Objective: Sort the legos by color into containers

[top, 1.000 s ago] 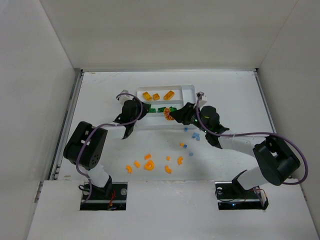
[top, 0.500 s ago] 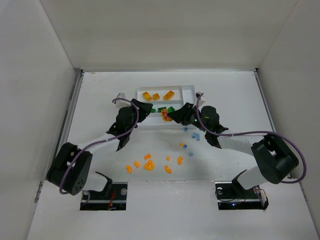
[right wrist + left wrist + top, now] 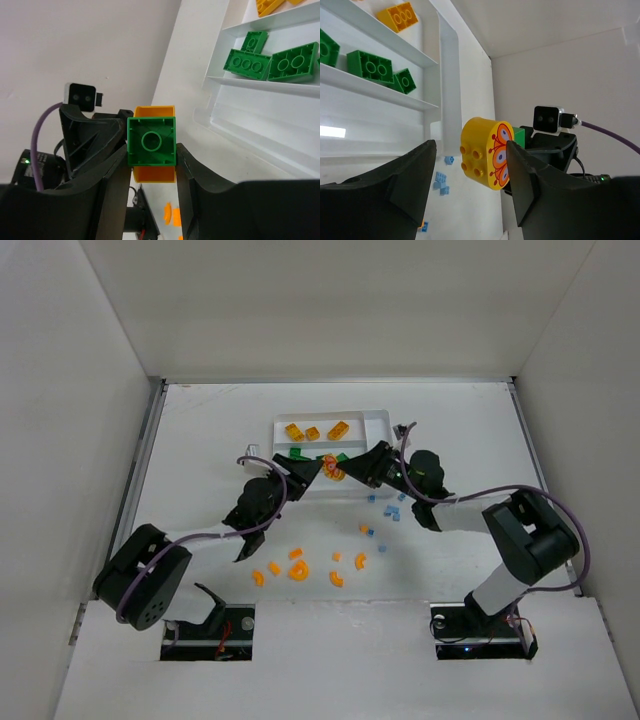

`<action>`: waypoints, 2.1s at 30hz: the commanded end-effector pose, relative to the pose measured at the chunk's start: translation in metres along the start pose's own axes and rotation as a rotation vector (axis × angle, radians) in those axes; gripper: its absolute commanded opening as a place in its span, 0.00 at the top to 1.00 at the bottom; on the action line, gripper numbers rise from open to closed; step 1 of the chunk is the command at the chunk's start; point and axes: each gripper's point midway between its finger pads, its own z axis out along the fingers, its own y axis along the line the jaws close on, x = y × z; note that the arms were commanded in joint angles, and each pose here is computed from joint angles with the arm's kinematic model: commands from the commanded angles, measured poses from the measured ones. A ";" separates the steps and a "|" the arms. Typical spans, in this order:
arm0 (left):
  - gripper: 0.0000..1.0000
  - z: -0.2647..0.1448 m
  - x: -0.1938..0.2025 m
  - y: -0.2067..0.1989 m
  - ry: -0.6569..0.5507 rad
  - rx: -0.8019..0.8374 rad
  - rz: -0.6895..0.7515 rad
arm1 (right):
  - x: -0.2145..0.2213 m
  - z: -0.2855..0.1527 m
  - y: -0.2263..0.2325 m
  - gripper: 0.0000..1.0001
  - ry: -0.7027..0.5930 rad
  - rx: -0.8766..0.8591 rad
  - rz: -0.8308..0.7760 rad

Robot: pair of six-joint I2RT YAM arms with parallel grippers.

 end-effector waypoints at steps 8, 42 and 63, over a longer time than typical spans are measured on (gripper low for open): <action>0.50 0.015 0.005 -0.047 -0.012 0.179 -0.086 | -0.004 -0.003 0.040 0.69 0.031 -0.222 0.088; 0.92 0.002 0.003 -0.044 0.013 0.190 -0.081 | -0.011 -0.006 0.033 0.33 0.017 -0.259 0.107; 0.89 -0.007 0.002 -0.046 0.054 0.208 -0.098 | -0.010 -0.002 0.030 0.64 0.024 -0.245 0.117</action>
